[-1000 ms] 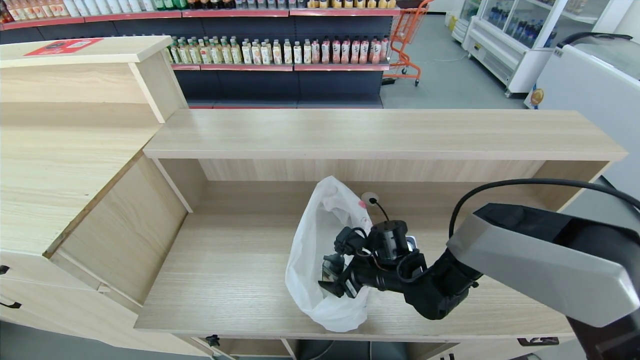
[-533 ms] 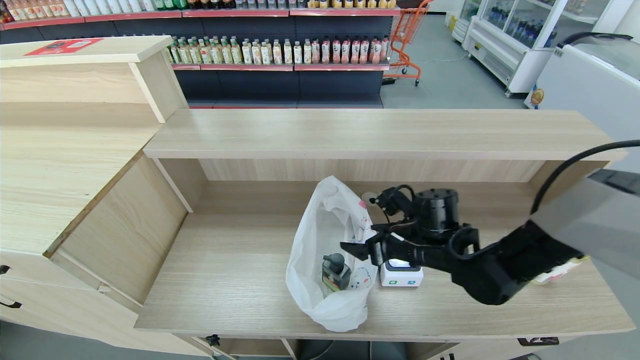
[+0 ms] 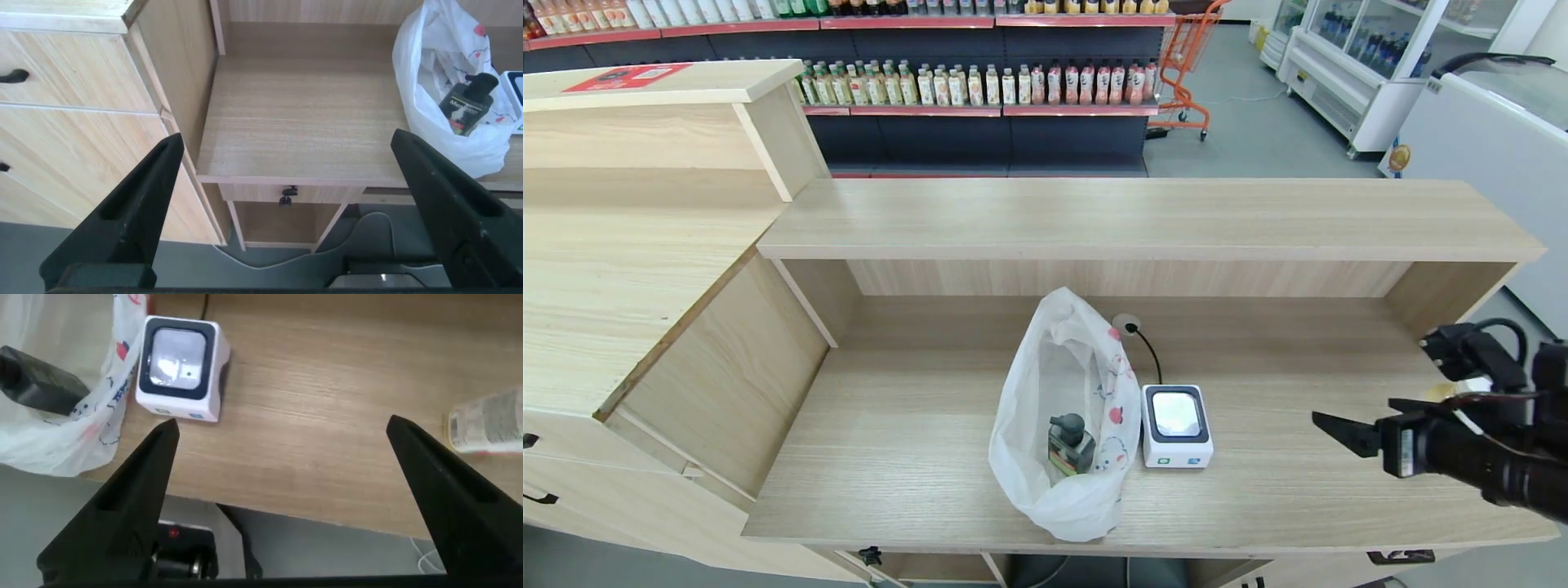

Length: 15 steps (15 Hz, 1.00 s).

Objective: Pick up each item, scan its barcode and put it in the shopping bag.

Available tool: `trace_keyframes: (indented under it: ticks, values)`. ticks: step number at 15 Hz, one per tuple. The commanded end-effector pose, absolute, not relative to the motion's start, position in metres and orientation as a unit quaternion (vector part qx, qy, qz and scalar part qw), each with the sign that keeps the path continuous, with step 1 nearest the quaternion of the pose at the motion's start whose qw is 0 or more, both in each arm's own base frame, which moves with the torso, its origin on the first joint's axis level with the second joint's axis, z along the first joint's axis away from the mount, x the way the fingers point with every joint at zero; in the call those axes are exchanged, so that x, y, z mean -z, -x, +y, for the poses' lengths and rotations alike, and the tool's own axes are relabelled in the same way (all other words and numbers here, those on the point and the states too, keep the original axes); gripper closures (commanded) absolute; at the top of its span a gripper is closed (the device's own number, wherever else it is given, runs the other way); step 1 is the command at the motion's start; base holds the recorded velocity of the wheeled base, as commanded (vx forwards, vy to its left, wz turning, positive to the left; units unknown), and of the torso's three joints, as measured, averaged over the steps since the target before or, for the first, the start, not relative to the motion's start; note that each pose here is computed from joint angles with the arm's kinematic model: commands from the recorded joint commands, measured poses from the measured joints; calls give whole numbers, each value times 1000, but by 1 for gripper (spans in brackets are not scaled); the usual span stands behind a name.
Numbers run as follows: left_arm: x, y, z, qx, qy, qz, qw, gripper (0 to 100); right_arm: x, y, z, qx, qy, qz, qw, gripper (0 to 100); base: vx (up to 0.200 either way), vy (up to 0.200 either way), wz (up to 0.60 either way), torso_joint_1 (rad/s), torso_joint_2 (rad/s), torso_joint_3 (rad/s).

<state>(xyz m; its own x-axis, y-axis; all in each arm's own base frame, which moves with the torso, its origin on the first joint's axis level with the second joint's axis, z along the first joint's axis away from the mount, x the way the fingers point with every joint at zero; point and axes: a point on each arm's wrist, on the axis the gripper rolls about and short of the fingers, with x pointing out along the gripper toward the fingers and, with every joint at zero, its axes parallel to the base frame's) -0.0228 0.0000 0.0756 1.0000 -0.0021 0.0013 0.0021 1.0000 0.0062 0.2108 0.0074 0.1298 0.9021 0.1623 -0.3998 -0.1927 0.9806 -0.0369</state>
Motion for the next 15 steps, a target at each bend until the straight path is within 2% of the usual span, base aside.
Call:
trace_keyframes:
  ticks: [1,5,15]
  values:
    - [-76,23,0,2,-3,-1,1000,0,-136,-179,-6,-53,12,181,982,0,0,0,0,0,0,0]
    - [-76,23,0,2,-2,0,1000,0,-133,-173,-6,-49,-5,185,981,0,0,0,0,0,0,0]
    - [-76,23,0,2,-3,-1,1000,0,-130,-154,-6,-34,-8,211,977,0,0,-200,0,2,3,3]
